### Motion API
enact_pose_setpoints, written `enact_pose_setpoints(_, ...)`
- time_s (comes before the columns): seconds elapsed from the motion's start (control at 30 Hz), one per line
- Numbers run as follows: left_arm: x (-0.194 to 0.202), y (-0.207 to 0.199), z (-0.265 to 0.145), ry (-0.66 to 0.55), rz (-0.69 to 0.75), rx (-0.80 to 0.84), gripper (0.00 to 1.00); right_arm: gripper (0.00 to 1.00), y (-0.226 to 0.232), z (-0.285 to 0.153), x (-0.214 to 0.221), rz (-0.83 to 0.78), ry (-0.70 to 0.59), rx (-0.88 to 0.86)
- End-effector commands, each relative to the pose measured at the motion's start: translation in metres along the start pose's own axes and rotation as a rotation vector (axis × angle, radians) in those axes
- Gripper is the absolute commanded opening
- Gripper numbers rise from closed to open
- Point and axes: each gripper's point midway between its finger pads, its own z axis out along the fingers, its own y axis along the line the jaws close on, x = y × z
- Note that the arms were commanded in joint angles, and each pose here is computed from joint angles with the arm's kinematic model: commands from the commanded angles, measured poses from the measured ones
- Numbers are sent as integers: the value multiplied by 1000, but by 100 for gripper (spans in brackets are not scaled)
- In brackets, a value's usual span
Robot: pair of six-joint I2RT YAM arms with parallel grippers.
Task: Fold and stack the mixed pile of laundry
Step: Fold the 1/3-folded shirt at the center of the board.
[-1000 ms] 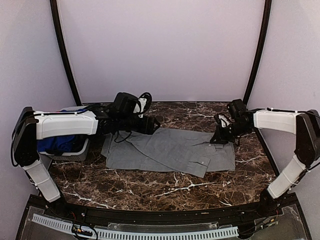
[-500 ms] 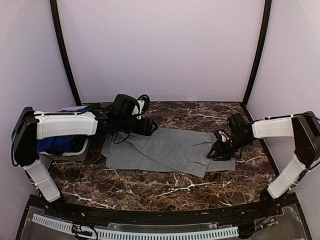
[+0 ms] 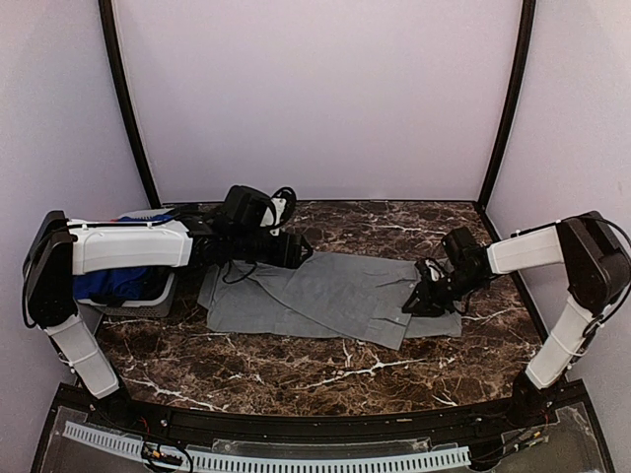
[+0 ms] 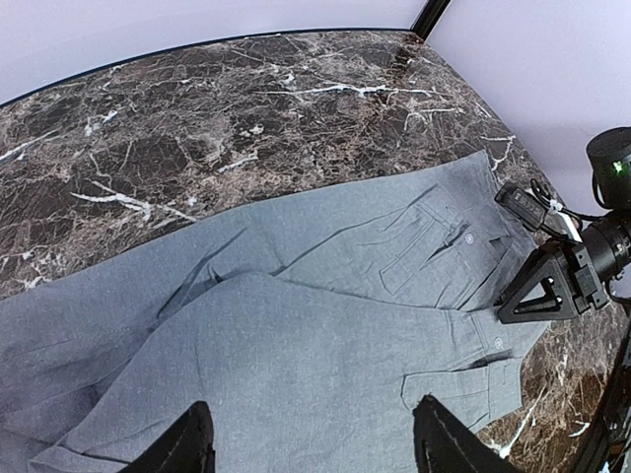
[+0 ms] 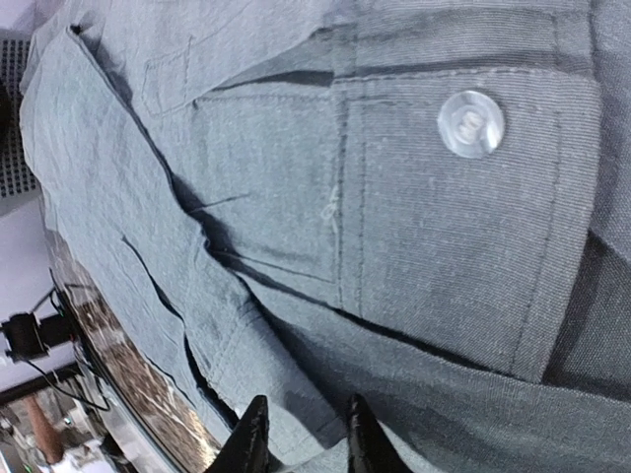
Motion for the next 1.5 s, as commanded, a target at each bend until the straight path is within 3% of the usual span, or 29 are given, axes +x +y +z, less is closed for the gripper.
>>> enact_pose_setpoints(0.0,-12,-3,-10,-33,-7,12,68,20,13,-4,-4,-27,-23,-43)
enact_pose_setpoints(0.17,-10,-2,-8,-28,-10,12,68,0,22,-12,-9,-53,-40,-61)
enact_pose_setpoints(0.33,-9,-1,-9,-28,-10,7,68,0,33,-27,-21,-102,-83,-43)
enact_pose_setpoints(0.67,-8,9,-11,-22,-14,-38,68,0,30,-53,-63,-207,-162,155)
enact_pose_setpoints(0.87,-3,18,-11,-2,-31,-68,70,0,14,-52,-85,-233,-168,272)
enact_pose_setpoints(1.13,8,28,-7,36,-52,-98,73,0,1,-24,-86,-219,-111,246)
enact_pose_setpoints(1.4,44,58,4,151,-137,-192,74,0,-27,-25,-94,-188,-131,375)
enact_pose_setpoints(1.47,57,67,8,191,-175,-206,73,17,-26,-29,-96,-189,-135,374)
